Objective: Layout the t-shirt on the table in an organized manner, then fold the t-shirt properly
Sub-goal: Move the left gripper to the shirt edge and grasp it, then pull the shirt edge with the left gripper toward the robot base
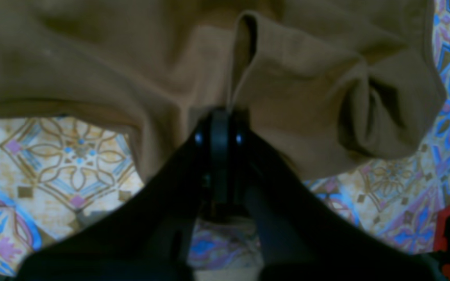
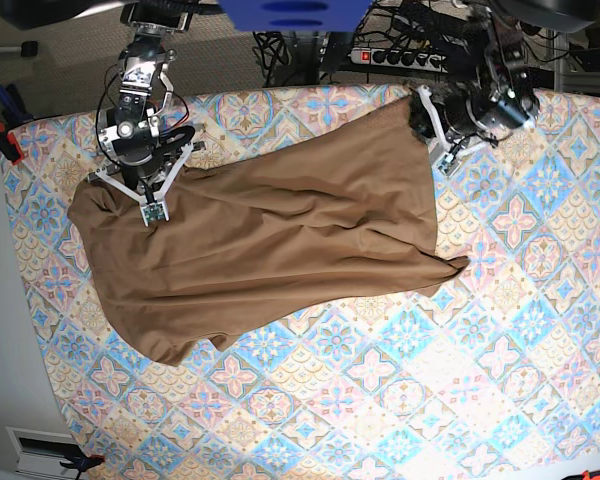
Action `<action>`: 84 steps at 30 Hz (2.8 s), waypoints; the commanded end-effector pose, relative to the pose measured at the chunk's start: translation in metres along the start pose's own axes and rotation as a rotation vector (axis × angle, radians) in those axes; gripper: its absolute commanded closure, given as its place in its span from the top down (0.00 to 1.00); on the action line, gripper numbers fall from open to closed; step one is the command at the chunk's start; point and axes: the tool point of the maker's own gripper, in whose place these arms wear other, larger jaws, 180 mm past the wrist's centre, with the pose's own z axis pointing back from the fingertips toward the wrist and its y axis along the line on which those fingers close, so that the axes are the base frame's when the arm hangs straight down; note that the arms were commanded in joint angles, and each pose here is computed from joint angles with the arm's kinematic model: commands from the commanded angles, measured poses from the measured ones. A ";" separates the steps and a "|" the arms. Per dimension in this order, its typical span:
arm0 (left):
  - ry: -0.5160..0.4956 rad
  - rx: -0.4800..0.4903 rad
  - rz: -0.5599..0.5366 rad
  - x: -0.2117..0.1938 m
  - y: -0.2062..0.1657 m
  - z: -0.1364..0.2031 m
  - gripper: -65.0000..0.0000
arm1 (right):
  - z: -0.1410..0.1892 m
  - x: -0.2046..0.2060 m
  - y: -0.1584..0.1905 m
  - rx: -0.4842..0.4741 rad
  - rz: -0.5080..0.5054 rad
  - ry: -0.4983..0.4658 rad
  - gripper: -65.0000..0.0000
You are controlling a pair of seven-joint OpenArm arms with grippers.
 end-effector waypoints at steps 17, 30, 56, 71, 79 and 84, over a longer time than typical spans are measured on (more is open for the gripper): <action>0.093 0.218 -0.130 0.024 0.022 0.042 0.00 | 0.005 0.010 -0.009 -0.025 -0.006 -0.039 0.00; 0.059 0.342 -0.131 0.047 0.064 0.067 0.00 | 0.011 0.006 -0.010 -0.034 -0.007 -0.040 0.00; -0.021 0.545 -0.141 0.099 0.112 0.106 0.00 | 0.015 0.027 -0.051 -0.123 -0.179 -0.140 0.00; -0.027 0.665 -0.228 0.141 0.120 0.120 0.00 | 0.017 0.071 -0.065 -0.140 -0.200 -0.229 0.00; -0.062 0.612 -0.332 0.171 0.092 0.104 0.00 | 0.021 0.094 -0.073 -0.149 -0.209 -0.279 0.00; -0.041 0.643 -0.331 0.169 0.095 0.105 0.00 | 0.021 0.095 -0.072 -0.148 -0.208 -0.280 0.00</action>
